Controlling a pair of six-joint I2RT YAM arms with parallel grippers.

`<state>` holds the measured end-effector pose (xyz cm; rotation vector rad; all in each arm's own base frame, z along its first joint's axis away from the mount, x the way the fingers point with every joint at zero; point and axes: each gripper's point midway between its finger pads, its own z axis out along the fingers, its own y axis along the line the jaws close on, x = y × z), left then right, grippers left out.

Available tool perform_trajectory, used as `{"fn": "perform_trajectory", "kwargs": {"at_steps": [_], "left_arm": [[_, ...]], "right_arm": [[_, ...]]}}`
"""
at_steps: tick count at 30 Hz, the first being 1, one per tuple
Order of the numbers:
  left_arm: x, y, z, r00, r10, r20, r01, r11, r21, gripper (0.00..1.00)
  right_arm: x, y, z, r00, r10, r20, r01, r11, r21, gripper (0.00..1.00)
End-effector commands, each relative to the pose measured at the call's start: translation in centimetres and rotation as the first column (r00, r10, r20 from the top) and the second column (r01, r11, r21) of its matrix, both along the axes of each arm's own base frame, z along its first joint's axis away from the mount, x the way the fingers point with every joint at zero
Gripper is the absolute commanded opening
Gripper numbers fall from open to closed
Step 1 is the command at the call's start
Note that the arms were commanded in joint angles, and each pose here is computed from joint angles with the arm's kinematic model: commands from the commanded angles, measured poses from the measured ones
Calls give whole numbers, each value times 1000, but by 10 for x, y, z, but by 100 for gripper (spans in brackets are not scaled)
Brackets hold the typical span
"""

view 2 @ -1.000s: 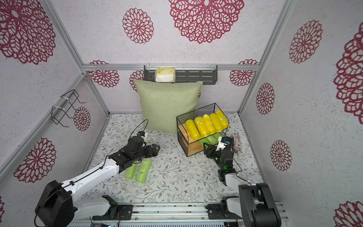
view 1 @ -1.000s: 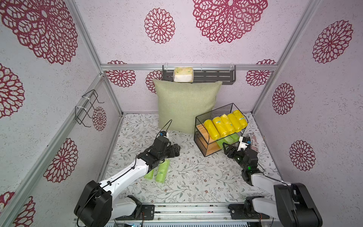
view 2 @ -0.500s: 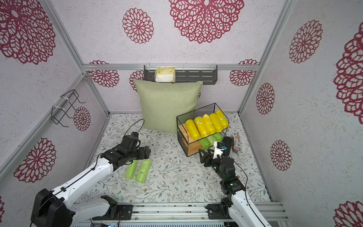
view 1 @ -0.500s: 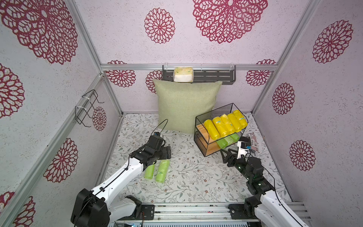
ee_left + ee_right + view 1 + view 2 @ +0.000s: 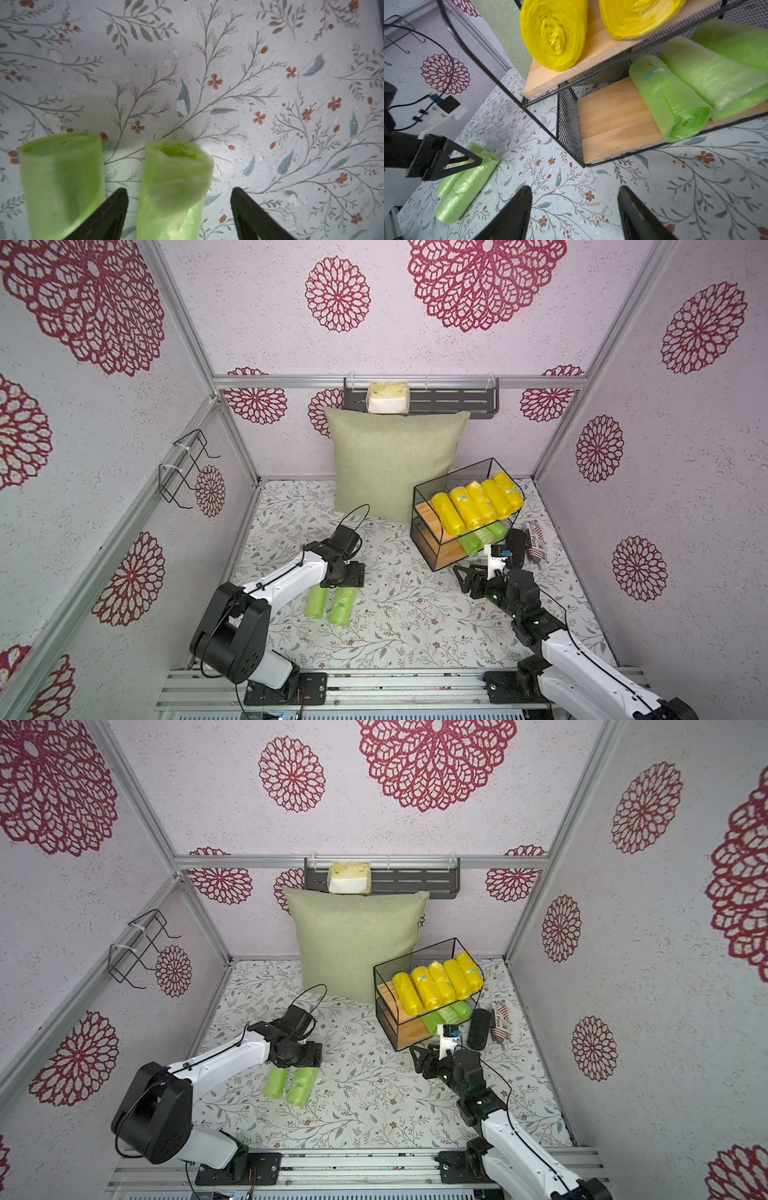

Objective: Sort the rolls of trash bags by color and place them on the shelf
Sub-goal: Pick up the roll of trash bags from the center of the board.

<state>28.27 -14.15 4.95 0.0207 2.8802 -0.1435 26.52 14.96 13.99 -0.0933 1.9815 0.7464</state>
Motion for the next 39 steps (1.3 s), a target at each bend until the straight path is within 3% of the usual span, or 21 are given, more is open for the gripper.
{"fn": "perform_trajectory", "kwargs": {"at_steps": [1,5,9,14,17,19,21,24,29,33,39], "left_arm": [[-2,-3,-11,999,-26,-37,28,999,31,81],[-4,-1,-26,998,-35,-57,40,996,83,81],[3,-7,-26,999,-29,-19,30,996,82,68],[21,-27,3,992,19,126,-12,998,-58,46],[33,-45,33,973,88,214,-41,976,-213,36],[41,-59,61,950,156,270,-52,933,-356,31],[50,-74,94,917,246,313,-52,854,-518,28],[58,-85,136,880,344,326,-46,746,-665,27],[57,-100,178,845,416,336,0,629,-778,28],[51,-109,189,841,463,280,0,518,-855,28],[44,-115,205,831,502,238,13,411,-911,28]], "right_arm": [[-2,4,22,998,18,63,-21,999,40,70],[-9,-2,23,997,-3,81,-1,999,48,70],[-13,-3,22,998,-2,68,-3,998,64,70],[-16,5,24,997,29,65,-33,998,53,69],[-21,15,38,992,61,108,-70,994,85,69],[-26,27,49,986,97,137,-114,986,118,69],[-31,43,58,976,140,165,-164,977,139,69],[-39,69,73,962,189,197,-222,962,159,71],[-56,111,97,921,271,278,-333,920,206,80],[-60,138,102,905,310,290,-387,884,263,92],[-47,149,105,920,244,307,-347,872,346,98]]}}
